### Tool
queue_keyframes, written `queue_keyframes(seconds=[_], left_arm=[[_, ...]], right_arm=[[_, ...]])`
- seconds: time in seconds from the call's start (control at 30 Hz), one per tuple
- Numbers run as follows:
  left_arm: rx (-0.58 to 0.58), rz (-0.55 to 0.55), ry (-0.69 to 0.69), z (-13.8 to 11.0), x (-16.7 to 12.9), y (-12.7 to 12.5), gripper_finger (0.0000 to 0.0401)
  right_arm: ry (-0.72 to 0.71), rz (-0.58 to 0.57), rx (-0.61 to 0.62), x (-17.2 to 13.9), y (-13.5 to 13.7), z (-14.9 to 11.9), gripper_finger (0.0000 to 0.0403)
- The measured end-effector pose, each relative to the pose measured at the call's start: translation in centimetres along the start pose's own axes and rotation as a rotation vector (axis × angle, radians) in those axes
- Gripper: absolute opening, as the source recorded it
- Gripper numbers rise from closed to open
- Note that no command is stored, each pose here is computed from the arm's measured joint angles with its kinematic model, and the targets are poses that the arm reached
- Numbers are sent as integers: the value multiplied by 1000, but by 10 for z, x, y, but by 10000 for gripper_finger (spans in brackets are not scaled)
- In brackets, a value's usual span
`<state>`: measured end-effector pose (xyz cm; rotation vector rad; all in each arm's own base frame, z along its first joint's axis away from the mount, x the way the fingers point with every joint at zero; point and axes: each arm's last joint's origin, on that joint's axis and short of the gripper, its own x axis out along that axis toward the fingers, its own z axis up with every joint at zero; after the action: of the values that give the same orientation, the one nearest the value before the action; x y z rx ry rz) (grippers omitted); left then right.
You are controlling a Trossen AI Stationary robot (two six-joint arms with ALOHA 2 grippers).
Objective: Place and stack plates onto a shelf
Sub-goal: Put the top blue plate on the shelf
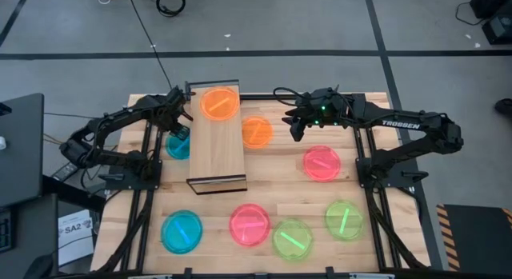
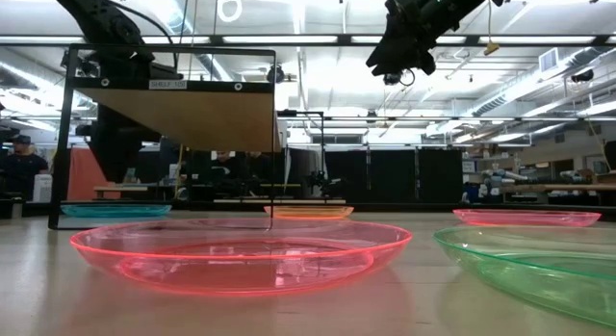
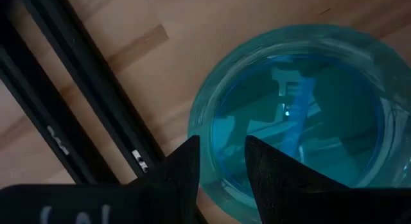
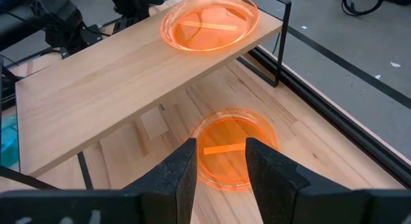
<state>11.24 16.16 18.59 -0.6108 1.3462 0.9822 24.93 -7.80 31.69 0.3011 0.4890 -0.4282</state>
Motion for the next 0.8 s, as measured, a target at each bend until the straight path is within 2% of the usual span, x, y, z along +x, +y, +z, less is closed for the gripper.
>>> queue_keyframes(seconds=[0.8], left_arm=[[-40,-12,11,-1,0,0,130]], right_arm=[[0,0,0,0,0,0,139]])
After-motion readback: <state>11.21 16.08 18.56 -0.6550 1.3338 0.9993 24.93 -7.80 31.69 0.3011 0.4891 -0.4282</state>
